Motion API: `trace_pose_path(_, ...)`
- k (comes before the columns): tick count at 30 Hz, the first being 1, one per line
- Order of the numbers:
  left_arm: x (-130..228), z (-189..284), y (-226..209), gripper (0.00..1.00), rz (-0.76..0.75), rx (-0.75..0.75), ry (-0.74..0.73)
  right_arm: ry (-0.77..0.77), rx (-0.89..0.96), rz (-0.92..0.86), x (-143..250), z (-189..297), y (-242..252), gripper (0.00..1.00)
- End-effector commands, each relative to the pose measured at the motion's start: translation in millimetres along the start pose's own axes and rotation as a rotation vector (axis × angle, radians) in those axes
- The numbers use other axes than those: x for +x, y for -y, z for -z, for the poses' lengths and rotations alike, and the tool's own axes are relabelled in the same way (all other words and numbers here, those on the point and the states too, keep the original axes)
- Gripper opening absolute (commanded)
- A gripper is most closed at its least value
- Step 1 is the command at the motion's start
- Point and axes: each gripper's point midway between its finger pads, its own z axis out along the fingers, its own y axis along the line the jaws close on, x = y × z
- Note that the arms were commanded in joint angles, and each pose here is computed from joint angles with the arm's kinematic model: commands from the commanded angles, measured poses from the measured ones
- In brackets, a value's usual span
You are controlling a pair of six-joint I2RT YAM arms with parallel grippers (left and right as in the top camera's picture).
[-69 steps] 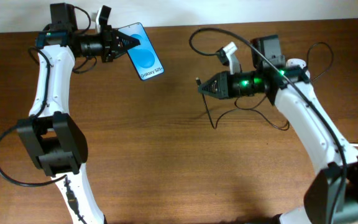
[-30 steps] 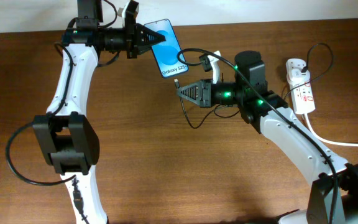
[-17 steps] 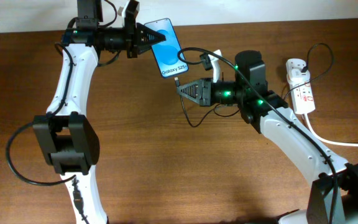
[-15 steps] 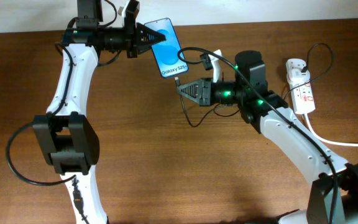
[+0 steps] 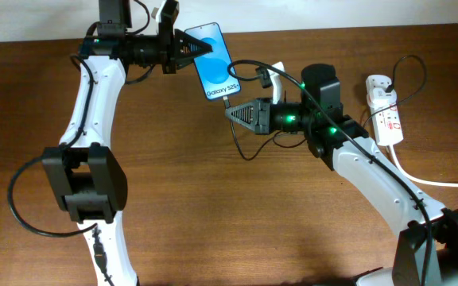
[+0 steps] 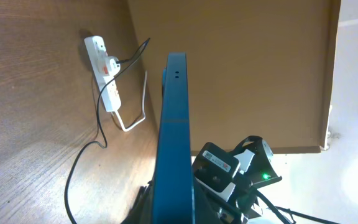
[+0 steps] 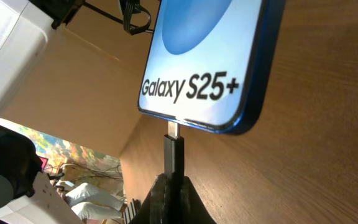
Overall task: Plug charger to phone and switch on socket
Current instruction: 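Push the USB-C plug up into the phone's bottom port, then open the right gripper and release the plugged cable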
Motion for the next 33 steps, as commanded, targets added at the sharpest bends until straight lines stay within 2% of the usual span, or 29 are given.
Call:
trace_pose_path(1, 8.7, -10.3, 14.5, 0.00, -0.034, 0.059, -0.051, -0.004, -0.024, 0.014, -0.2, 1.7, -7.5, 0.04)
trace_pose_path(17, 17.4, -15.9, 25.3, 0.00, -0.035, 0.118, -0.096, 0.074, -0.003, 0.018, -21.1, 9.5, -3.3, 0.04)
trace_pose_path(33, 24.4, -24.3, 30.7, 0.00, -0.029, 0.144, -0.128, 0.221, 0.048, -0.013, -54.3, 18.1, 2.0, 0.04)
